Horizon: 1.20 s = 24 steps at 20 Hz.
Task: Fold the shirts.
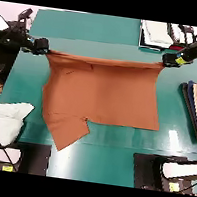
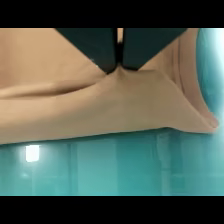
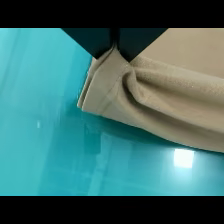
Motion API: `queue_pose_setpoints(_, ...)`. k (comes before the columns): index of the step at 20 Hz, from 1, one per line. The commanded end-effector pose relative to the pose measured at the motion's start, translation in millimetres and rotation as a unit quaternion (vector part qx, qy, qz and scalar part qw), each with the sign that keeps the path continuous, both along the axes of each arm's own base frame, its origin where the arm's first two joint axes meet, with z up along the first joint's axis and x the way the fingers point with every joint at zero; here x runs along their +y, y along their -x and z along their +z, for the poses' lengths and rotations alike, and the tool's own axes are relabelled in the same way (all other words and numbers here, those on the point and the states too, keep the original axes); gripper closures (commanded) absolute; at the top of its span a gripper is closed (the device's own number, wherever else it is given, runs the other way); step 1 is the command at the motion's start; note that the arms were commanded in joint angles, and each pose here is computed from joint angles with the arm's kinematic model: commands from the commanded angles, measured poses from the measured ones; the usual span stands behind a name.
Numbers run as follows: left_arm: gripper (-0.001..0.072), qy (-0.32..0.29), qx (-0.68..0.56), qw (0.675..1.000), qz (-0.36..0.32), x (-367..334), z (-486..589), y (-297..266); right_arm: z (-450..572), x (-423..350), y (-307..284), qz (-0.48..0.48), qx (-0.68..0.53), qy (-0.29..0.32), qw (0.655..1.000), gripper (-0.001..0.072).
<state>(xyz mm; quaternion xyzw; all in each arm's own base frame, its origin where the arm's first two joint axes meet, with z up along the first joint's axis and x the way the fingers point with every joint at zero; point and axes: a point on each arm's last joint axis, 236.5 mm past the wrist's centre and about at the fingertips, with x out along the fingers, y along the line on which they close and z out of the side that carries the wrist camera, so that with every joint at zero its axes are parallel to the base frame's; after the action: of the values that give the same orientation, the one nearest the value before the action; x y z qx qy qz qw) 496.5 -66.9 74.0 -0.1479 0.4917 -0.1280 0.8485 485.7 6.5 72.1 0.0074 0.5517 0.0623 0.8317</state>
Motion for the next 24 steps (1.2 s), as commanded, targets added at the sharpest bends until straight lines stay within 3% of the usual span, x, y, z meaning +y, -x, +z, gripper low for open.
queue_pose_setpoints(1, 0.0681, -0.003, 0.016, 1.0, -0.011, 0.7, -21.0, -8.4, -9.4, -1.4, -19.0, 0.003, 0.006, 0.001, 1.0, 0.0697)
queue_pose_setpoints(5, 0.0681, -0.053, 0.111, 0.992, -0.041, 18.3, -49.4, 35.8, -17.9, -11.2, 15.1, 0.009, 0.046, 0.007, 0.999, 0.0697)
queue_pose_setpoints(10, 0.0681, -0.042, 0.149, 0.987, -0.041, 3.9, -91.9, 55.3, -77.1, -11.2, 59.6, 0.0, 0.11, -0.004, 0.994, 0.0696)
queue_pose_setpoints(15, 0.0678, -0.038, 0.177, 0.982, -0.05, -8.8, -117.2, 73.7, -95.4, 4.3, 63.9, -0.015, 0.114, -0.047, 0.992, 0.0674)
queue_pose_setpoints(16, 0.0538, -0.038, 0.177, 0.982, -0.05, -8.7, -116.2, 74.5, -92.4, 5.3, 61.0, -0.019, 0.109, -0.055, 0.992, 0.0506)
queue_pose_setpoints(17, 0.0234, -0.036, 0.182, 0.981, -0.048, -8.2, -115.1, 76.9, -87.4, 8.3, 58.0, -0.02, 0.104, -0.064, 0.992, 0.0313)
queue_pose_setpoints(18, 0.0135, -0.041, 0.193, 0.979, -0.041, -4.3, -113.7, 82.0, -81.3, 10.5, 55.7, -0.019, 0.099, -0.068, 0.993, 0.0276)
queue_pose_setpoints(24, 0.0134, -0.11, 0.184, 0.976, -0.026, 26.8, -71.1, 145.3, -35.2, 12.0, 82.4, -0.01, 0.08, -0.066, 0.995, 0.0276)
